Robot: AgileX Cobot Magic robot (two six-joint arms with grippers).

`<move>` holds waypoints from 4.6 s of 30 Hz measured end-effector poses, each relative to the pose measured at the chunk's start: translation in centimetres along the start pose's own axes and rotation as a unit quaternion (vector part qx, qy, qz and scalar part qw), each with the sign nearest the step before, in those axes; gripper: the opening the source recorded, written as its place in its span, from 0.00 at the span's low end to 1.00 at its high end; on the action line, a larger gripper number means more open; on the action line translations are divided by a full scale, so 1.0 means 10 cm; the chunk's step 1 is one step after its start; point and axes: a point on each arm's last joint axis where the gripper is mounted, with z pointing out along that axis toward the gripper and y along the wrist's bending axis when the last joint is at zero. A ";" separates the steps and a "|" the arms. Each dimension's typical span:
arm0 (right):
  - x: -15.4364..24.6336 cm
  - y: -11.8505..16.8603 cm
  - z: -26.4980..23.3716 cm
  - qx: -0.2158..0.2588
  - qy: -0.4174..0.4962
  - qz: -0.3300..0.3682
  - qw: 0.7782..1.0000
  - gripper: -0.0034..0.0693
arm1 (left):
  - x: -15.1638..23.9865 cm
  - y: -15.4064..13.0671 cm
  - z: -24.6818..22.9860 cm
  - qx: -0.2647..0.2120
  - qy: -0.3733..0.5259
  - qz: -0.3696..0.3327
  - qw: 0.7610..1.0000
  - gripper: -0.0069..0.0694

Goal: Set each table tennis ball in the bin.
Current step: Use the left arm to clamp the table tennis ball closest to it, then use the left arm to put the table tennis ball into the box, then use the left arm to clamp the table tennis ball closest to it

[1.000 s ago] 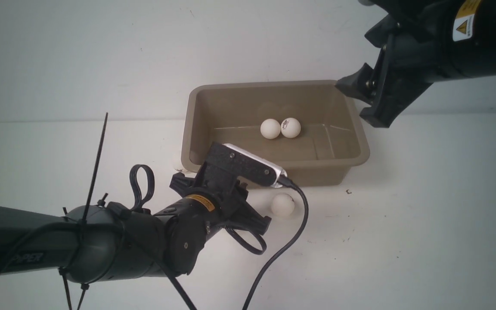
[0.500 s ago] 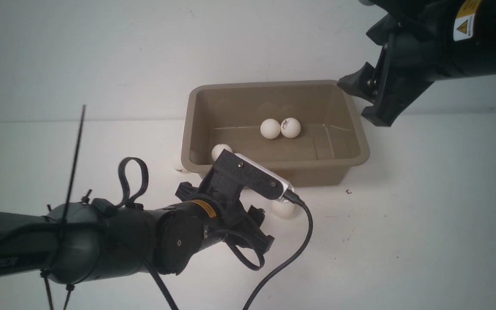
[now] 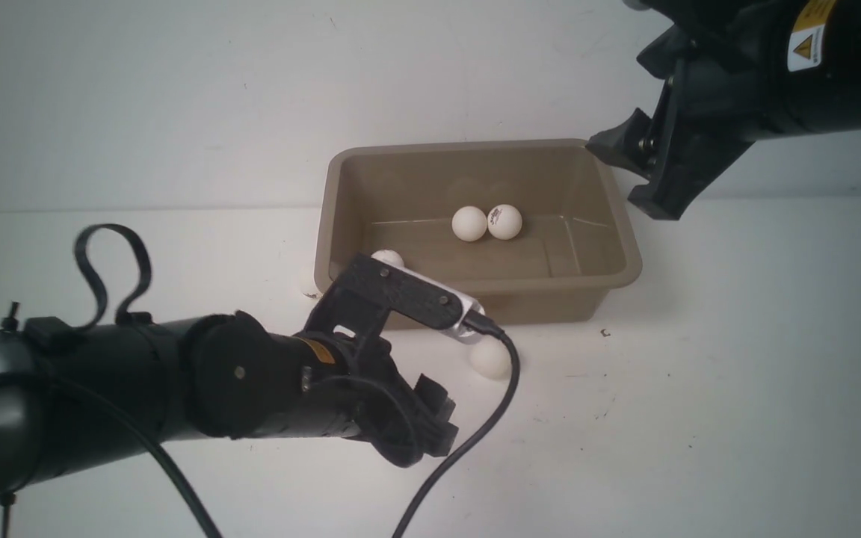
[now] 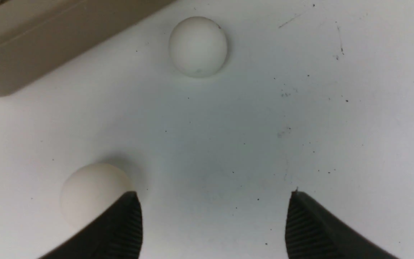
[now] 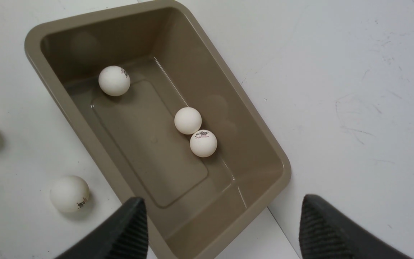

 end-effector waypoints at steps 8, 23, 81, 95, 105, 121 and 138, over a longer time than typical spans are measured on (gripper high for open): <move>0.00 0.00 0.00 -0.001 0.001 0.000 1.000 0.75 | 0.04 0.29 -0.06 -0.014 0.031 -0.041 0.999 0.72; 0.00 0.00 0.00 -0.001 0.001 0.001 1.000 0.75 | 0.01 0.52 0.05 -0.062 0.001 -0.043 0.997 0.72; 0.00 0.01 0.00 -0.003 0.003 0.004 1.000 0.75 | -0.66 0.28 0.15 -0.172 -0.281 0.182 0.926 0.53; 0.02 0.02 0.00 -0.011 0.011 0.013 1.000 0.75 | -0.79 0.38 0.49 -0.164 -0.298 0.142 0.929 0.53; 0.03 0.02 0.00 -0.013 0.016 0.016 1.000 0.75 | -0.73 0.40 0.63 -0.146 -0.296 0.210 0.920 0.57; 0.03 0.03 0.00 -0.014 0.017 0.016 1.000 0.75 | -0.59 0.39 0.61 -0.097 -0.186 0.071 0.975 0.64; 0.03 0.02 0.00 -0.013 0.018 0.015 1.000 0.75 | -0.57 0.01 -0.37 -0.019 -0.039 0.009 0.999 0.62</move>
